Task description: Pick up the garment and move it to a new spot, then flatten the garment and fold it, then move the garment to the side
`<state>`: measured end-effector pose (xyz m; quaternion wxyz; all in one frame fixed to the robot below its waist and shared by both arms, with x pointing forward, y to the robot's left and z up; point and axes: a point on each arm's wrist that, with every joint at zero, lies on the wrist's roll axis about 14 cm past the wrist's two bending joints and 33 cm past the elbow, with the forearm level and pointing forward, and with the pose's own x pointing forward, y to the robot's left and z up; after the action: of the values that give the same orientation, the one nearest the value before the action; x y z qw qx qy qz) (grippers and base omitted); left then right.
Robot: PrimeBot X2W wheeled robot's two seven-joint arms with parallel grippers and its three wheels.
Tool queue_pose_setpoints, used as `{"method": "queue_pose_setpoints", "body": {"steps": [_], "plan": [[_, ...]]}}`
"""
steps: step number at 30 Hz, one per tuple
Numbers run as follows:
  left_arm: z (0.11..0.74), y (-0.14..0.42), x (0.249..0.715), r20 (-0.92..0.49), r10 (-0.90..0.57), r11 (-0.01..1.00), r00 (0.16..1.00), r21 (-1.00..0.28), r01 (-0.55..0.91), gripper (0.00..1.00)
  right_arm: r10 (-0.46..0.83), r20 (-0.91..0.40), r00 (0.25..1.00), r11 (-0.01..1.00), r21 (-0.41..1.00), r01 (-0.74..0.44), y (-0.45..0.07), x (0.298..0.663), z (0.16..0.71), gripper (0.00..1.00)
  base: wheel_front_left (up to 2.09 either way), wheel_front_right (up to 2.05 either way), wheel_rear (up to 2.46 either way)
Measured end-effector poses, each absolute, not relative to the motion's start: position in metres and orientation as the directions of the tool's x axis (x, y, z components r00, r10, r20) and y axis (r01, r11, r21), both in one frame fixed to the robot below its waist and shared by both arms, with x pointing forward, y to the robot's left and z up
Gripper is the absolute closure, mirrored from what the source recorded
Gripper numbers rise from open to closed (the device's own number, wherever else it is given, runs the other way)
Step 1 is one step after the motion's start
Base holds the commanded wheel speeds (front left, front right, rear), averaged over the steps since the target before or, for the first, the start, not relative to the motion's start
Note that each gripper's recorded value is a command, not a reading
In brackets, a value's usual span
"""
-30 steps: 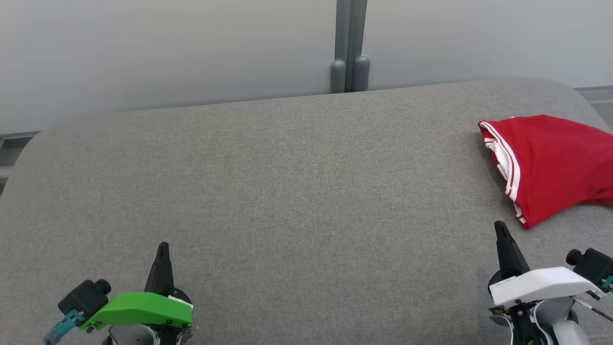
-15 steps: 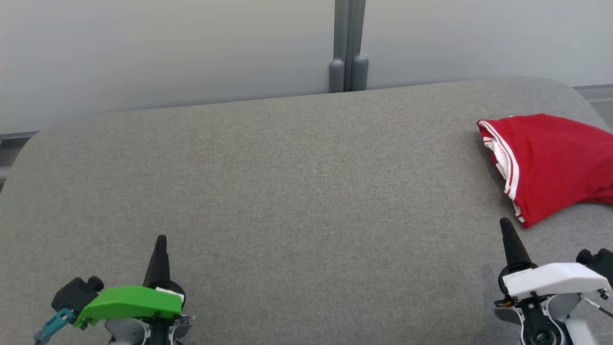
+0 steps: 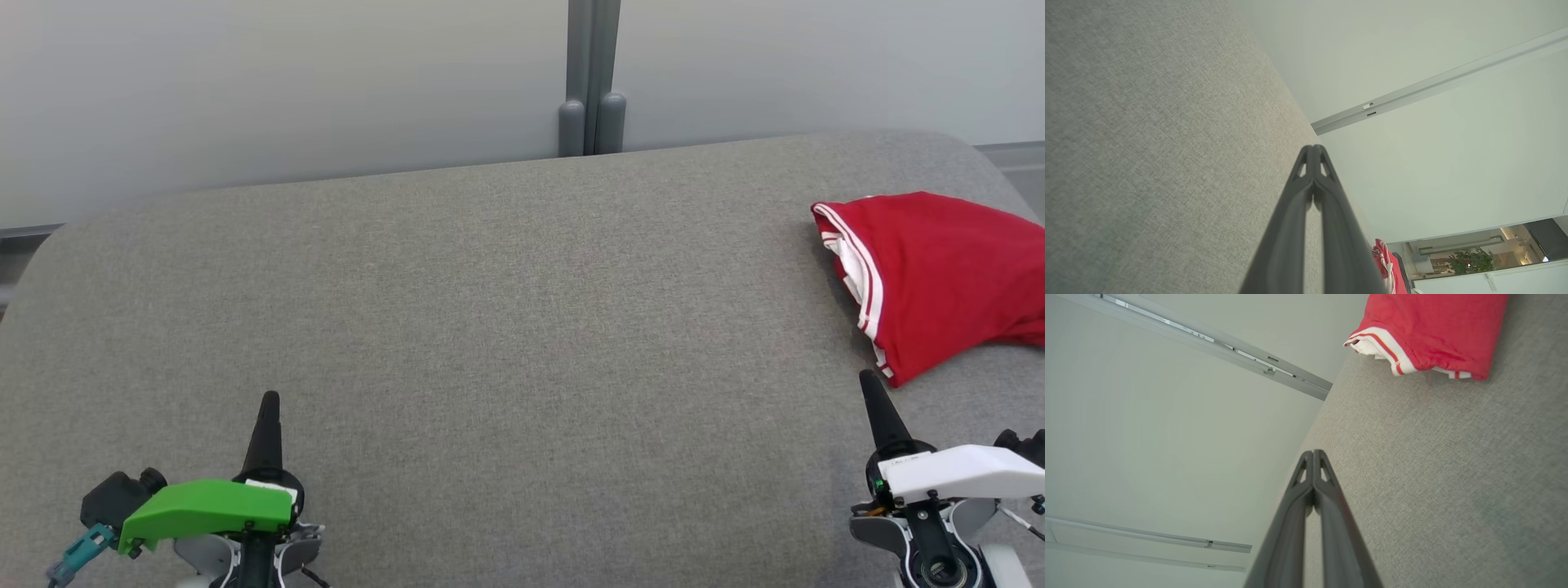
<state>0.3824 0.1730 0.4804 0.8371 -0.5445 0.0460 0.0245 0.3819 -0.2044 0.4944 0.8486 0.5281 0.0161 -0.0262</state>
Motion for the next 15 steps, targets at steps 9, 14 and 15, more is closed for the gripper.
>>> {"method": "queue_pose_setpoints", "body": {"steps": [9, 14, 15], "plan": [[0.4838, 0.1725, 0.3852, -0.094, -0.018, 0.335, 0.995, -0.939, -0.082, 1.0, -0.029, -0.053, 0.998, 0.361, 0.931, 0.06, -0.2082, 0.383, 0.4956, 1.0, 0.0, 0.0, 0.0], [0.4866, 0.1724, 0.3873, -0.085, -0.021, 0.293, 0.996, -0.953, -0.076, 1.0, -0.03, -0.049, 0.998, 0.317, 0.947, 0.056, -0.21, 0.3838, 0.497, 1.0, 0.0, 0.0, 0.0], [0.4874, 0.1726, 0.3878, -0.083, -0.02, 0.286, 0.996, -0.955, -0.074, 1.0, -0.03, -0.048, 0.998, 0.308, 0.95, 0.055, -0.2103, 0.3838, 0.4971, 1.0, 0.0, 0.0, 0.0]]}}
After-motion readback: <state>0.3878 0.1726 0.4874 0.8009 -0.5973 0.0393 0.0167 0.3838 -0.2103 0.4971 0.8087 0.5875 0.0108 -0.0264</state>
